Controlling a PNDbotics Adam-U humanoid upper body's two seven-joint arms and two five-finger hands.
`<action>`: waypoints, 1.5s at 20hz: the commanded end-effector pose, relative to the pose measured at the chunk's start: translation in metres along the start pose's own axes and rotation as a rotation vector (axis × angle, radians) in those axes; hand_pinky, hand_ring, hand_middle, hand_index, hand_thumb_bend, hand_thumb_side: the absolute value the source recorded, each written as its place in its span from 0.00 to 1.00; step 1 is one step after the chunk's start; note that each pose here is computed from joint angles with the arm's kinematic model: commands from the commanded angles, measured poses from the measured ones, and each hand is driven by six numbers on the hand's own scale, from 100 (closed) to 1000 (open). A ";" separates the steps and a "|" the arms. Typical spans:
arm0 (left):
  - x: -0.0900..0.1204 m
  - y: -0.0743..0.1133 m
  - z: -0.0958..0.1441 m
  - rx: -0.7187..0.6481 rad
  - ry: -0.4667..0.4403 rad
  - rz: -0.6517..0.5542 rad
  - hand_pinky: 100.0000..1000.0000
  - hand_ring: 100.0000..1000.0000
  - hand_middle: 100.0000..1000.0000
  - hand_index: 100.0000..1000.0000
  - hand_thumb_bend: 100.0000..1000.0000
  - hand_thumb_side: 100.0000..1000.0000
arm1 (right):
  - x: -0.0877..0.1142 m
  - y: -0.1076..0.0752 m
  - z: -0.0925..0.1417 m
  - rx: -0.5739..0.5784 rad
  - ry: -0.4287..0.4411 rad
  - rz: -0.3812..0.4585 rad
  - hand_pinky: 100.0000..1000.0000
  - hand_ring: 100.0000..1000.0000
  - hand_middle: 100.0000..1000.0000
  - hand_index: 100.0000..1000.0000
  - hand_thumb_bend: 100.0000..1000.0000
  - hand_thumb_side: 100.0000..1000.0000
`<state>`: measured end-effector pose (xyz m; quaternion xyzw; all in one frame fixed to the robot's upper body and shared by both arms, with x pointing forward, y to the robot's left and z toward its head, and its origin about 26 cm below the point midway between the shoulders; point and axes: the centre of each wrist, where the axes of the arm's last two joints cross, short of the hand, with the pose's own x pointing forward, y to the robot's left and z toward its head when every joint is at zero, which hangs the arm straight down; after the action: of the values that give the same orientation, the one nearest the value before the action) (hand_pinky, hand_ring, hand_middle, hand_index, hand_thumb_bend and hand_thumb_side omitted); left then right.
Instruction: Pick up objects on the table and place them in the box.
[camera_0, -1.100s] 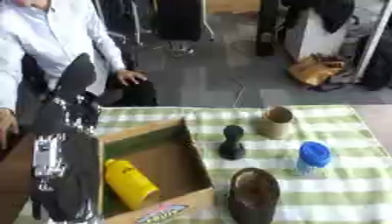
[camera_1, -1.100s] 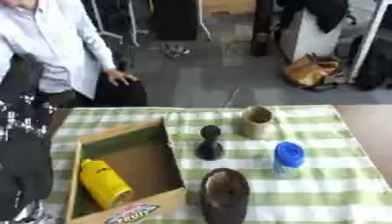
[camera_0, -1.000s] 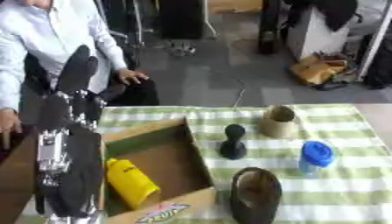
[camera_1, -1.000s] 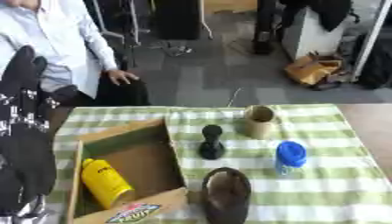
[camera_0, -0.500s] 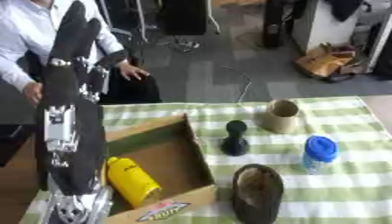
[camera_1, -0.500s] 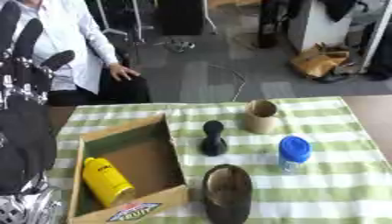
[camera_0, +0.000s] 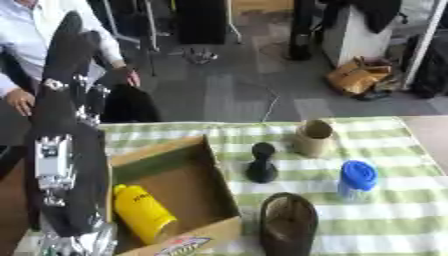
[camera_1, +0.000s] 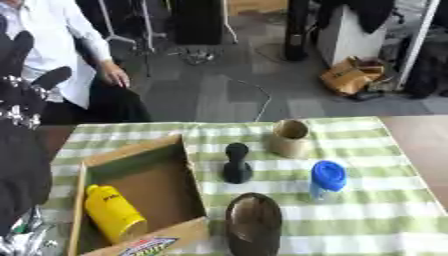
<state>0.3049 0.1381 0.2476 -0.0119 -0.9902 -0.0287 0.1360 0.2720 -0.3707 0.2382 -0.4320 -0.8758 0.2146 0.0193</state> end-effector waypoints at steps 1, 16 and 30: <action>0.004 0.001 -0.001 -0.003 -0.022 0.008 0.79 1.00 1.00 0.91 0.11 1.00 | -0.004 -0.015 -0.025 0.196 -0.047 0.101 0.83 0.97 0.92 0.95 0.57 1.00; 0.003 0.000 0.012 -0.017 0.017 0.052 0.78 1.00 1.00 0.88 0.11 1.00 | 0.002 -0.005 -0.066 1.014 0.311 0.330 0.80 0.97 0.92 0.96 0.63 1.00; 0.005 -0.010 0.013 -0.028 0.027 0.127 0.77 1.00 1.00 0.87 0.11 1.00 | -0.035 0.034 -0.043 1.288 0.462 0.536 0.83 0.97 0.90 1.00 0.69 0.96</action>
<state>0.3000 0.1311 0.2290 -0.0670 -0.9835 -0.0354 0.1642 0.3283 -0.3604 0.2615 -0.5525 -0.4204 0.5895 0.4130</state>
